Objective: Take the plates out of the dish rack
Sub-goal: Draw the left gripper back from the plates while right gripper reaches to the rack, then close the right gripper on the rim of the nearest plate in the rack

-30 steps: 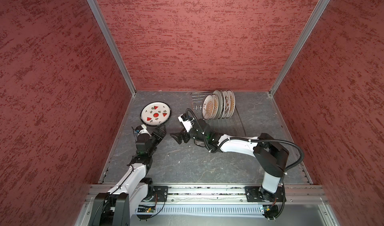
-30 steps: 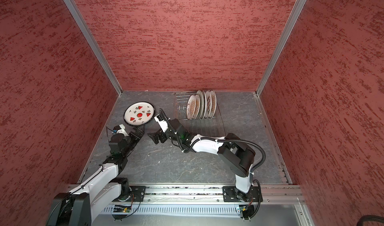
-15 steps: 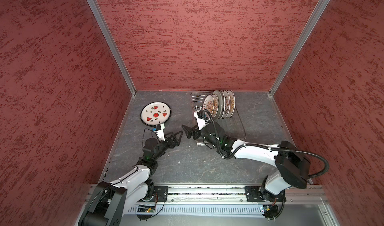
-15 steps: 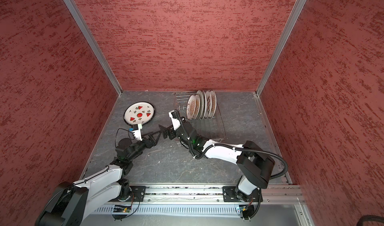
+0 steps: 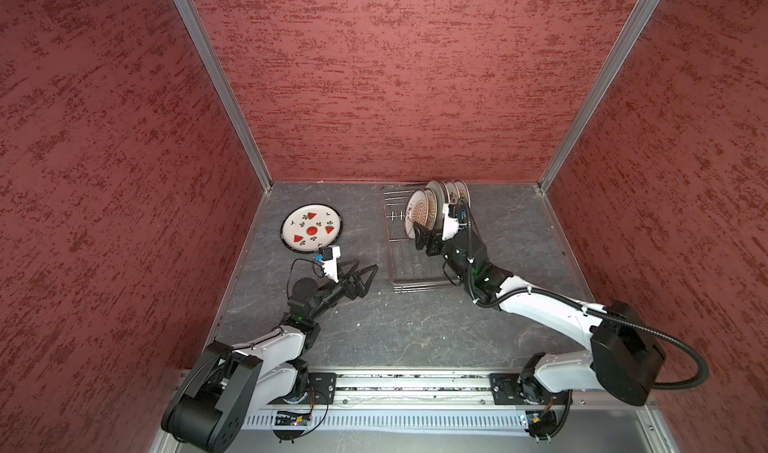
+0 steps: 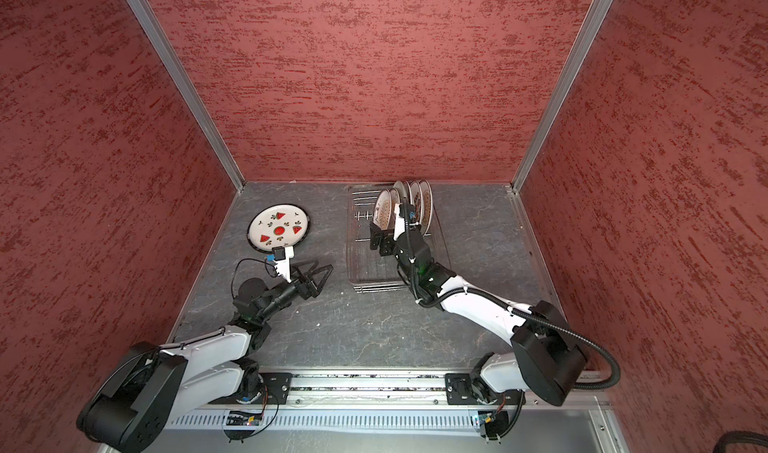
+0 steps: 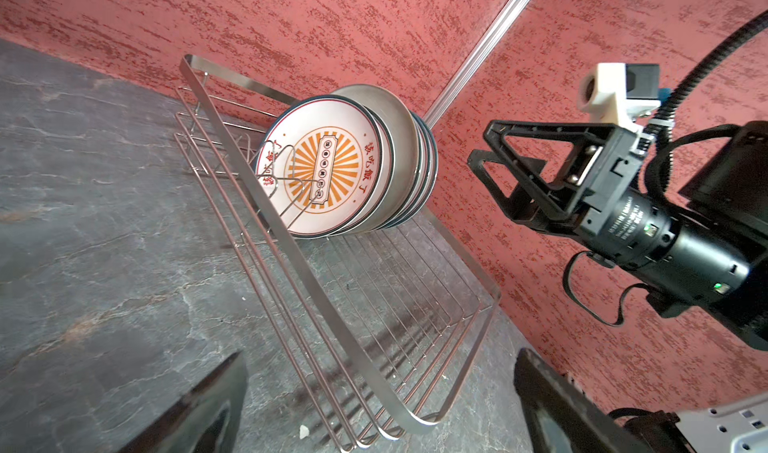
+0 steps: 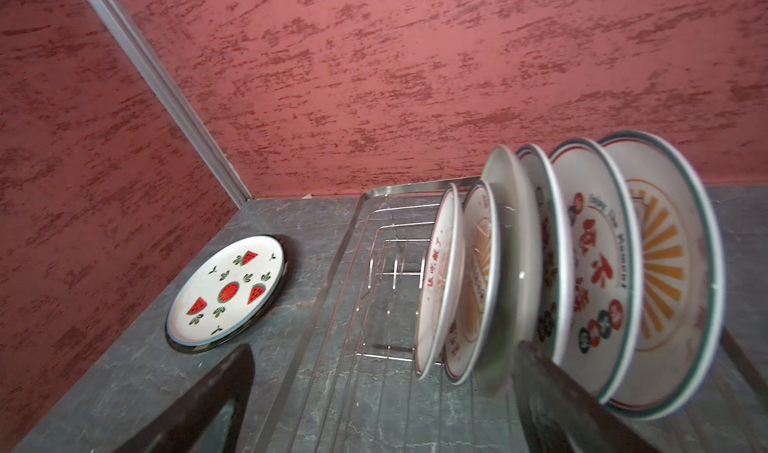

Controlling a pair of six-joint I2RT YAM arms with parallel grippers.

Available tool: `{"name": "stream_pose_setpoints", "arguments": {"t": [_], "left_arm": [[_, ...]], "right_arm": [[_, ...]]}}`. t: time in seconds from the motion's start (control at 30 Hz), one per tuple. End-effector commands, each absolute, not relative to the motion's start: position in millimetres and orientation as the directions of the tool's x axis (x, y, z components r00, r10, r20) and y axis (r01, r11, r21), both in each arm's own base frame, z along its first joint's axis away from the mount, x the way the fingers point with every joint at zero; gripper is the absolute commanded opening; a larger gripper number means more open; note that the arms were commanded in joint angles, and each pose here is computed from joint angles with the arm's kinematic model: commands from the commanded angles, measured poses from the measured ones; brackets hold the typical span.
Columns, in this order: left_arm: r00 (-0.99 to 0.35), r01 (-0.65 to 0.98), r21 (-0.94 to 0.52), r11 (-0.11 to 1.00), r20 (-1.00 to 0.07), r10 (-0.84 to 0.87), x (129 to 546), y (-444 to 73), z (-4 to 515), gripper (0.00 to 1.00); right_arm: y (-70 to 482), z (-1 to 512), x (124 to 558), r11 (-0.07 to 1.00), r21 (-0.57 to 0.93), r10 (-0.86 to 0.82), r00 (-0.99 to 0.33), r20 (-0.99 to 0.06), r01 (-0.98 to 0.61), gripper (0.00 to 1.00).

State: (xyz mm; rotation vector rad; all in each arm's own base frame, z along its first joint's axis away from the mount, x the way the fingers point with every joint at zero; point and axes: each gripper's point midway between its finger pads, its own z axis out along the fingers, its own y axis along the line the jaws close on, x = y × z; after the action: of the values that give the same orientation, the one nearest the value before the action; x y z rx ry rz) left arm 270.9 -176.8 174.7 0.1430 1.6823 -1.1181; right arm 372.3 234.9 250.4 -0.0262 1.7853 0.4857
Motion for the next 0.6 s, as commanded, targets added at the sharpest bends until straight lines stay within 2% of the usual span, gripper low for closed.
{"name": "stream_pose_setpoints", "arguments": {"t": [0.0, 0.33, 0.57], "left_arm": [[-0.431, 0.635, -0.585, 0.504, -0.81, -0.398, 263, -187, 184, 0.99], [-0.433, 0.654, -0.581, 0.485, -0.813, -0.389, 256, -193, 189, 1.0], [-0.415, 0.674, -0.553, 0.49, -0.832, -0.368, 249, -199, 193, 0.99]], "right_arm": [[217, 258, 381, 0.932, 0.307, 0.241, -0.303, -0.922, -0.193, 0.95], [207, 249, 410, 0.943, 0.277, 0.19, -0.39, -0.901, -0.182, 0.91], [217, 242, 428, 0.951, 0.249, 0.153, -0.418, -0.896, -0.185, 0.75]]}}
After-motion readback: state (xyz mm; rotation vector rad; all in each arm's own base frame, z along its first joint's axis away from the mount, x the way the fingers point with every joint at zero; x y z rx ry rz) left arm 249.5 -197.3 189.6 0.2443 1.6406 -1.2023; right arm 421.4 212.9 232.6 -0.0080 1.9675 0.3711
